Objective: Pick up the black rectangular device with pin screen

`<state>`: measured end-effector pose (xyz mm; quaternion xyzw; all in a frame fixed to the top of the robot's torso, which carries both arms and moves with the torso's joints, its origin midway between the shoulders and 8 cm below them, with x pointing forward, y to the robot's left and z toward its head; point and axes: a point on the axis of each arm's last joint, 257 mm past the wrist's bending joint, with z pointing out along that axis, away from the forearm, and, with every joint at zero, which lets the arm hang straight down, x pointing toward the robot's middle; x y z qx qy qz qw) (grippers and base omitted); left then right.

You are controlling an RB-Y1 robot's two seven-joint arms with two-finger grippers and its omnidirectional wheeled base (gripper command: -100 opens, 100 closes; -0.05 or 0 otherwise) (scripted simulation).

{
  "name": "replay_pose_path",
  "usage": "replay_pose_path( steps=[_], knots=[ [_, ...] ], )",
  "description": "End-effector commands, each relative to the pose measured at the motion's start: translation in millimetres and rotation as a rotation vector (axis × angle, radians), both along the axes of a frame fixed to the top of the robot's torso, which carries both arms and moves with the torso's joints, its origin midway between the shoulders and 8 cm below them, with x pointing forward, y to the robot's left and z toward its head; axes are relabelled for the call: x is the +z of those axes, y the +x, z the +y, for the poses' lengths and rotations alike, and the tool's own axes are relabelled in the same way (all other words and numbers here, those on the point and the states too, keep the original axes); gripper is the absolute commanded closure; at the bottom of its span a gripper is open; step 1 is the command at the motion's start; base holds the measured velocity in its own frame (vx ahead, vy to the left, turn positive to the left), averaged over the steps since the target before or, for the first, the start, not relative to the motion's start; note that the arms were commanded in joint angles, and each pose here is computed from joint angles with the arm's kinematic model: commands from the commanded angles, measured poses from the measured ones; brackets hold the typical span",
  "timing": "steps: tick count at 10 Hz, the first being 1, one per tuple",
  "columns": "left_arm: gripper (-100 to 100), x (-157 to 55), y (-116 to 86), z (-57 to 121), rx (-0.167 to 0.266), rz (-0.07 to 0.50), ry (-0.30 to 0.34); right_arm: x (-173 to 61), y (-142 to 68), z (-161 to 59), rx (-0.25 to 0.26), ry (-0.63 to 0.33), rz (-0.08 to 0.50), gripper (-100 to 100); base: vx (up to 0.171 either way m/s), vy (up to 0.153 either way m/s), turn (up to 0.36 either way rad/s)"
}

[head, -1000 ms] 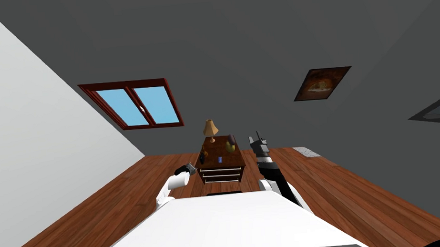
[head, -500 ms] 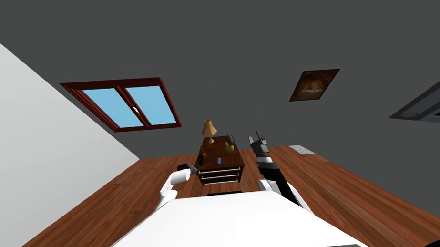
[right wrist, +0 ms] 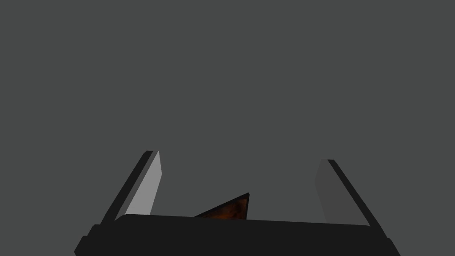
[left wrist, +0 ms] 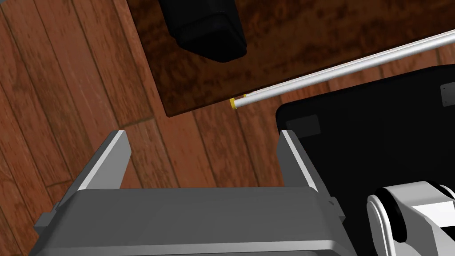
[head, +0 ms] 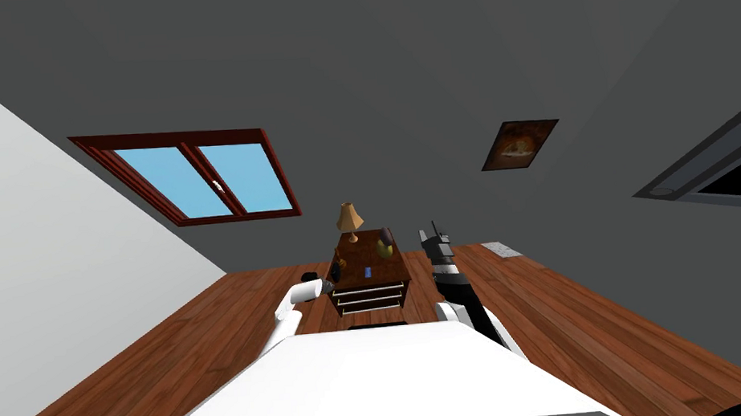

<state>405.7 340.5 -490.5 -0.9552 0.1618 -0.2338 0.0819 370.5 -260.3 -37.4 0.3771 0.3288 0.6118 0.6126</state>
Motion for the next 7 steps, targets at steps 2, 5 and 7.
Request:
replay_pose_path(
  steps=[2,5,7],
  knots=[
    [-100,-3.9,-0.4,-0.2,0.054,0.036,-0.036,0.0,0.0,0.0,0.0,0.0,0.0,0,0.025,0.011,-0.049],
    [-100,-7.7,0.3,-0.2,0.135,0.088,-0.086,0.0,0.0,0.0,0.0,0.0,0.0,0,0.034,0.013,-0.069],
    [-100,-8.8,1.7,-0.2,0.2,0.131,-0.123,0.0,0.0,0.0,0.0,0.0,0.0,0,0.038,0.016,-0.068]
  ],
)
